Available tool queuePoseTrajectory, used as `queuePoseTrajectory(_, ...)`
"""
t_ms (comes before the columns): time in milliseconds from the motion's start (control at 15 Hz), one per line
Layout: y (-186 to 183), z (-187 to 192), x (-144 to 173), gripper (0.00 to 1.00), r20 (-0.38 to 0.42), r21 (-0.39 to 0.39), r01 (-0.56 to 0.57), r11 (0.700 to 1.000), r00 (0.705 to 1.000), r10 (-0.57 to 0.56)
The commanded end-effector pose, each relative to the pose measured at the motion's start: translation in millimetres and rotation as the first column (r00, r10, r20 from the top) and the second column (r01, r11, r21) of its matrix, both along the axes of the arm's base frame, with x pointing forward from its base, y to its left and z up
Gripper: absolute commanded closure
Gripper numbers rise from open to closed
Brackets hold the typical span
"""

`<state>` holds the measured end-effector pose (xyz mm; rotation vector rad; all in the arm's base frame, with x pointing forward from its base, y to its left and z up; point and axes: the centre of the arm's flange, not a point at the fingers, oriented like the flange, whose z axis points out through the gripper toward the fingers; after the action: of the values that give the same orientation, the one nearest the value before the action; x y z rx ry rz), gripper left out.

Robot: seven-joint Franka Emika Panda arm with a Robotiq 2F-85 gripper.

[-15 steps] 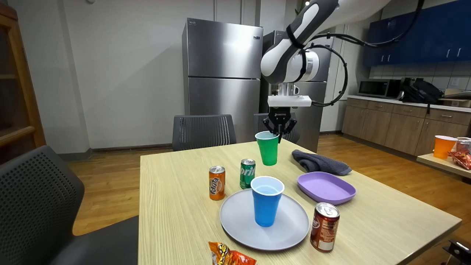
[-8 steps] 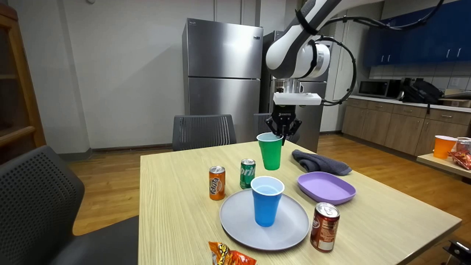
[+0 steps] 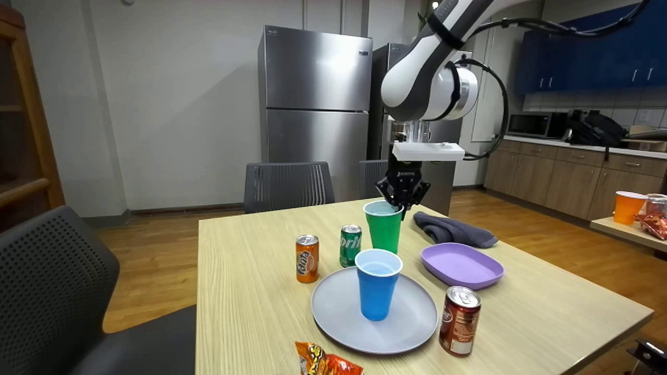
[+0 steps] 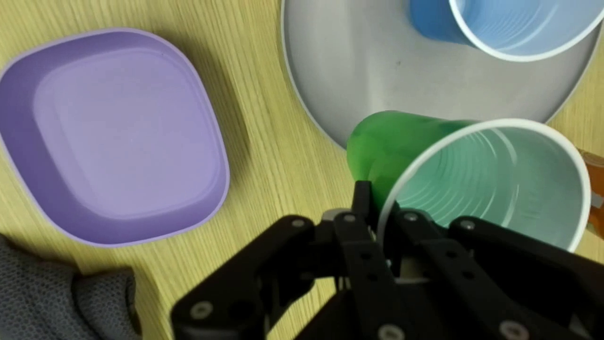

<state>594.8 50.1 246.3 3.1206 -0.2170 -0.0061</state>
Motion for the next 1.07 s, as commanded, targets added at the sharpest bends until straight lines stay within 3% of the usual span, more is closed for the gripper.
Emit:
queuePoseTrajectory(0,6.8,-8.6,-19.2,0.99,0.017,0.016,-0.039,0.999,0.999,0.039)
queuePoseTrajectory(1000,6.0,-54.2,-35.2,0.99,0.008,0.032,-0.095,0.995,0.995,0.095)
